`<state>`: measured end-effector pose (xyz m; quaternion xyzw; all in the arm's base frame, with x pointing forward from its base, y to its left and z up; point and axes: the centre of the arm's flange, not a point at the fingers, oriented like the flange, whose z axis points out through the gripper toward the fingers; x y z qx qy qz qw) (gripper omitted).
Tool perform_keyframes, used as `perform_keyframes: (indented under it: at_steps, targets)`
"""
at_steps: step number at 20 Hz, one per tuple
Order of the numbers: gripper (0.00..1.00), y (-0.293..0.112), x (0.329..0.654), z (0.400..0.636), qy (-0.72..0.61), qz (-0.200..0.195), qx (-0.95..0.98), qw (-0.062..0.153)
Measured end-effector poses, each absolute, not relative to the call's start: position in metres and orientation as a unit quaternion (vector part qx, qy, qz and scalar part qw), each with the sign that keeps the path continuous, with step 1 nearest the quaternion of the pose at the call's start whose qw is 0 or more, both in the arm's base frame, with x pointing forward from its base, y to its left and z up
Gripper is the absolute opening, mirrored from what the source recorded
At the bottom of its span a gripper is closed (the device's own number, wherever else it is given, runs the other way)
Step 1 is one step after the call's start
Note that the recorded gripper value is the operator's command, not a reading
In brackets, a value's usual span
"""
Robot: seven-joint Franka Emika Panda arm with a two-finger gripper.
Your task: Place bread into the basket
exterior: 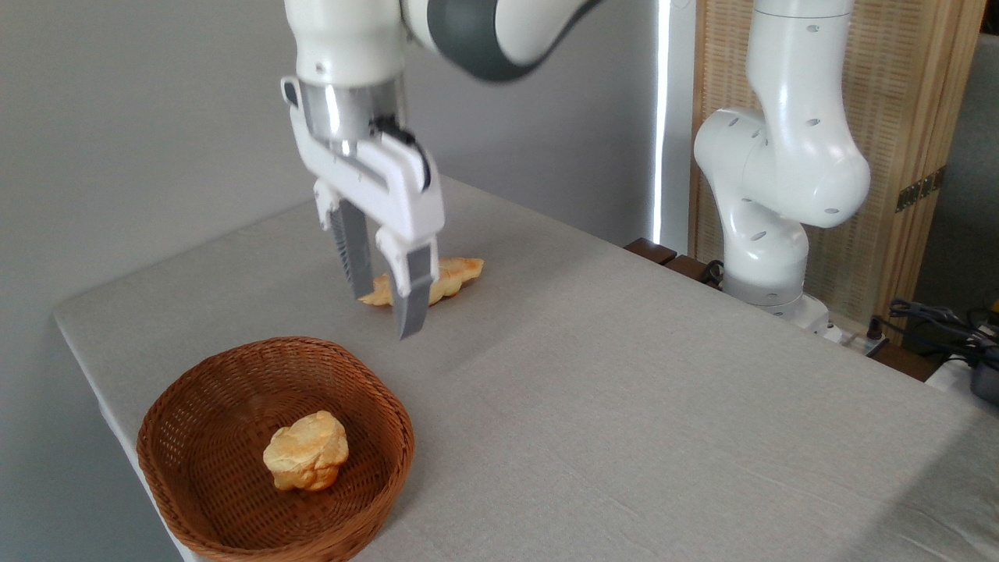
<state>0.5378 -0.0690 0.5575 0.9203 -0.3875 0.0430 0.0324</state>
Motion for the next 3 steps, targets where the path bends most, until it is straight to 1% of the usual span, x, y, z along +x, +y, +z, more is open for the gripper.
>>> perform_keyframes:
  at_steps: [2, 3]
  targets:
    - [1.0, -0.068, 0.533, 0.577, -0.386, 0.034, 0.921, 0.032]
    - [1.0, -0.067, 0.531, 0.583, -0.383, 0.031, 0.923, 0.032]
